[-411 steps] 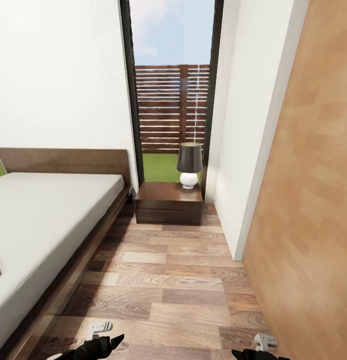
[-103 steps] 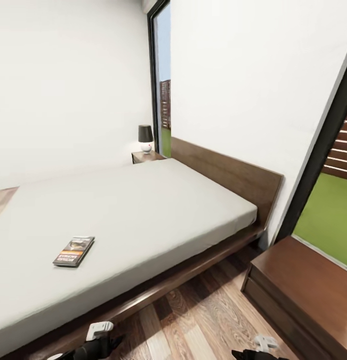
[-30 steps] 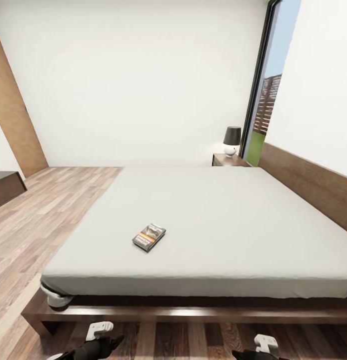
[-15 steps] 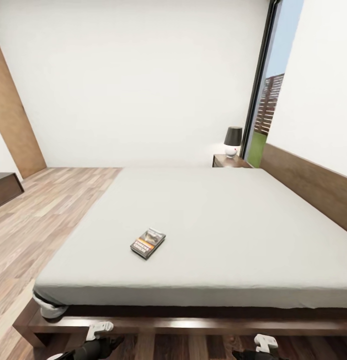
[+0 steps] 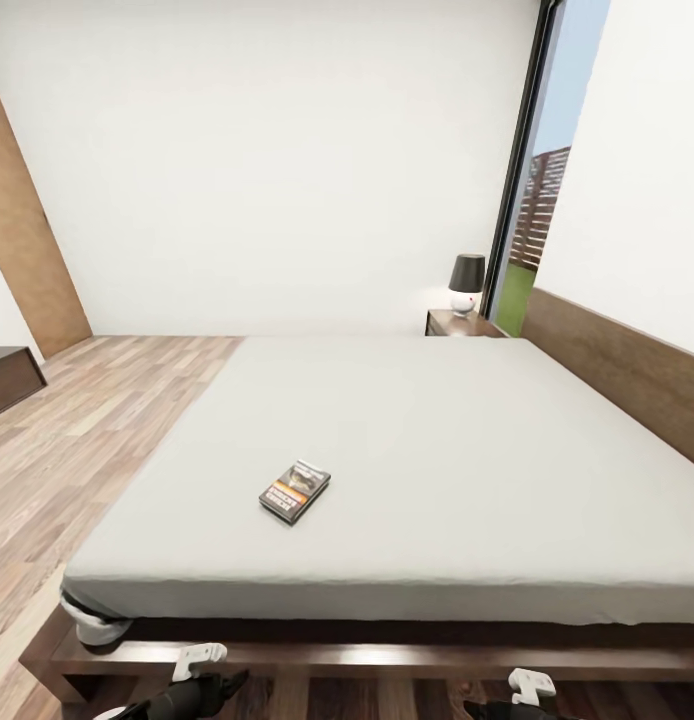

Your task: In the bedroom, move the book from the bed onto either nightstand, and place the two sandals side by side next to the bed.

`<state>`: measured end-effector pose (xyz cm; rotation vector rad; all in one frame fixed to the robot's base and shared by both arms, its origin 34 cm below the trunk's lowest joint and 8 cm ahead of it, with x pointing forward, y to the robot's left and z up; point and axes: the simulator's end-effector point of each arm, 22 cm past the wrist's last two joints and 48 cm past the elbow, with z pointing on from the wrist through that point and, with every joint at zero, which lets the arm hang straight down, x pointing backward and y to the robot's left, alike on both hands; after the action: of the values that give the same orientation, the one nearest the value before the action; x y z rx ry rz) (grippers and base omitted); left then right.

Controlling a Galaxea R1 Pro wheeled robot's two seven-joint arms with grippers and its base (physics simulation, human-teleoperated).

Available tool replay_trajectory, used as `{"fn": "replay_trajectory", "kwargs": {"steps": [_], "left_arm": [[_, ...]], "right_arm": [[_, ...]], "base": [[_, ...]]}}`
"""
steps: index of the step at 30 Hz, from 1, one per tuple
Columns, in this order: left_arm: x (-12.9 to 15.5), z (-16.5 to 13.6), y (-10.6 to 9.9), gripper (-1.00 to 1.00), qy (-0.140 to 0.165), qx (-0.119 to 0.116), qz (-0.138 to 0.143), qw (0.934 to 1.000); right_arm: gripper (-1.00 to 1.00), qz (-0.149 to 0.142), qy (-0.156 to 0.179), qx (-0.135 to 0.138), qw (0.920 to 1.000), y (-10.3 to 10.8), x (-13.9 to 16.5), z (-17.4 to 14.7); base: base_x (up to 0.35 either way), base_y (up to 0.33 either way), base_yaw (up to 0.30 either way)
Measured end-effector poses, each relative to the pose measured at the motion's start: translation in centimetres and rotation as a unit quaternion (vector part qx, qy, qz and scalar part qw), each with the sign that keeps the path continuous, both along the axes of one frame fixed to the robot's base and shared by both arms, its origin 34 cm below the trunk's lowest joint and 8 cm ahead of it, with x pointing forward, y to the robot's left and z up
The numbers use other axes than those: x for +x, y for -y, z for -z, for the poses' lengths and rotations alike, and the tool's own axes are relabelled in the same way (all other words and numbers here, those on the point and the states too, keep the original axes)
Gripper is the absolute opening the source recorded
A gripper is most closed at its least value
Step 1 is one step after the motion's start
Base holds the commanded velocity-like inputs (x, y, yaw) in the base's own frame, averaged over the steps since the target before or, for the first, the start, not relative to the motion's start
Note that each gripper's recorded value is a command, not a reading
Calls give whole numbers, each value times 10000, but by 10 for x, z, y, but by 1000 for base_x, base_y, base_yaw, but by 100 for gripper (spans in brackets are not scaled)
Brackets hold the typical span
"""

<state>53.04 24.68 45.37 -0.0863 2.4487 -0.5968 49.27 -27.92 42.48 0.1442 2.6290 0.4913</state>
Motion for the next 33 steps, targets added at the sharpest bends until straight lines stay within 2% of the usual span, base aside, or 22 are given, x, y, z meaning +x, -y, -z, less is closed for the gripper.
{"fn": "replay_trajectory", "kwargs": {"steps": [33], "left_arm": [[7, -62, 0, 100, -6, -2, 1, 10000]], "right_arm": [[100, 39, -29, 22, 10000, 1, 5, -62]], "base": [[0, 0, 0]]}}
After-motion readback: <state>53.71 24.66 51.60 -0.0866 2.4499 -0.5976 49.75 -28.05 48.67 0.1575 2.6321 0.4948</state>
